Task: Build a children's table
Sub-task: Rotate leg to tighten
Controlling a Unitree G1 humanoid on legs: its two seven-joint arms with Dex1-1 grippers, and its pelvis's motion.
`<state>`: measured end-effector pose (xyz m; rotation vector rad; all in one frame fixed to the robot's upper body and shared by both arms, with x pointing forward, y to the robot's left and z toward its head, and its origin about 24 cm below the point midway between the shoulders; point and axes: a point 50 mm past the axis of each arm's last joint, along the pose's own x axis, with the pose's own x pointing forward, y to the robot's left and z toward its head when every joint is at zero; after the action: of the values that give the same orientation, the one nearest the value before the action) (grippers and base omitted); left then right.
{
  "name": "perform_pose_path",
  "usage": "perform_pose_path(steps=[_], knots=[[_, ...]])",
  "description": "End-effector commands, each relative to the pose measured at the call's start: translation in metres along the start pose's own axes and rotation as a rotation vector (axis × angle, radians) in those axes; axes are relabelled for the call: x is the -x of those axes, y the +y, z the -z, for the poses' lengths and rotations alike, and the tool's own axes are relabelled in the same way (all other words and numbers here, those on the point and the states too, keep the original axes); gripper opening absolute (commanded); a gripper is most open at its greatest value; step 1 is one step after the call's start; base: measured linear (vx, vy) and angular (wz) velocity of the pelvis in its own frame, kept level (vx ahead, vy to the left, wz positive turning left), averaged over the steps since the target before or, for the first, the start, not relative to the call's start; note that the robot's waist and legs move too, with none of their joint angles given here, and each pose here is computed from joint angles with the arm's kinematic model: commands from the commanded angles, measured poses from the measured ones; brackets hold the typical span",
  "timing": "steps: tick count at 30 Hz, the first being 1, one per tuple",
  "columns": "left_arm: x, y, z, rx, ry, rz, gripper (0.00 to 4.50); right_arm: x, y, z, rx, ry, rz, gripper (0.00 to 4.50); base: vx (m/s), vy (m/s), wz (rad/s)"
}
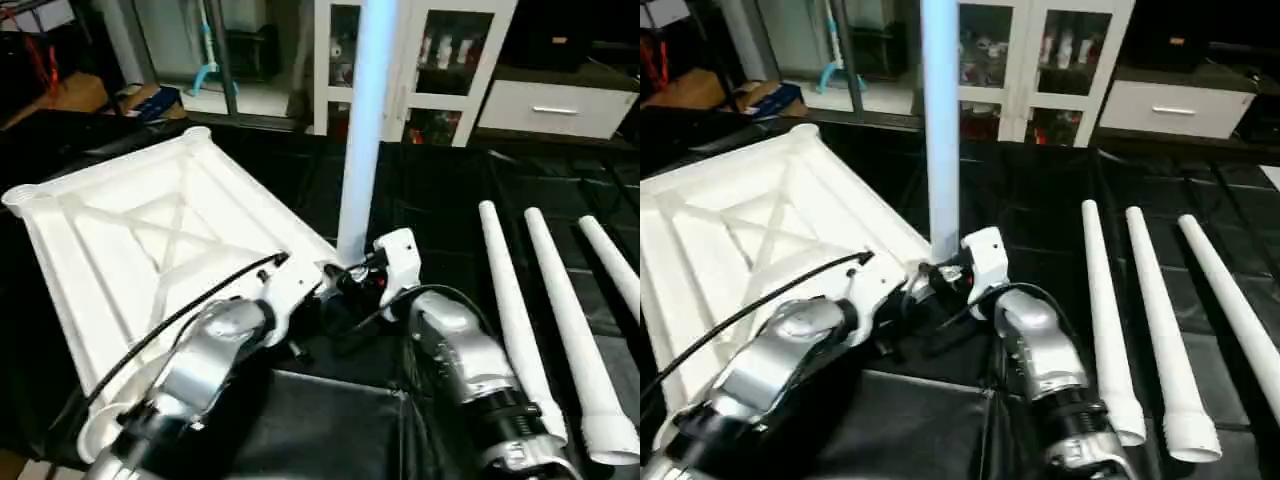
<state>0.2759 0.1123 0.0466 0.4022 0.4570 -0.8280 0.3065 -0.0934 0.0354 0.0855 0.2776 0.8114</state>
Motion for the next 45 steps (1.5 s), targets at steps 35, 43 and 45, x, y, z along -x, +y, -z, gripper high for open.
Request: perform_pose_path(steps=[35, 43, 45], knots=[[0.033, -0.02, 0.013, -0.017, -0.046, 0.239, 0.0, 0.03, -0.008, -0.001, 0.128, 0.106, -0.333, 2.54, 0.0, 0.0, 0.0], [0.026, -0.016, 0.013, 0.002, -0.025, 0.195, 0.0, 0.021, -0.011, 0.001, 0.114, 0.08, -0.18, 2.51, 0.0, 0.0, 0.0], [0.016, -0.008, 0.007, 0.014, -0.012, 0.113, 0.0, 0.012, -0.016, 0.002, 0.091, 0.067, -0.005, 2.51, 0.0, 0.0, 0.0]])
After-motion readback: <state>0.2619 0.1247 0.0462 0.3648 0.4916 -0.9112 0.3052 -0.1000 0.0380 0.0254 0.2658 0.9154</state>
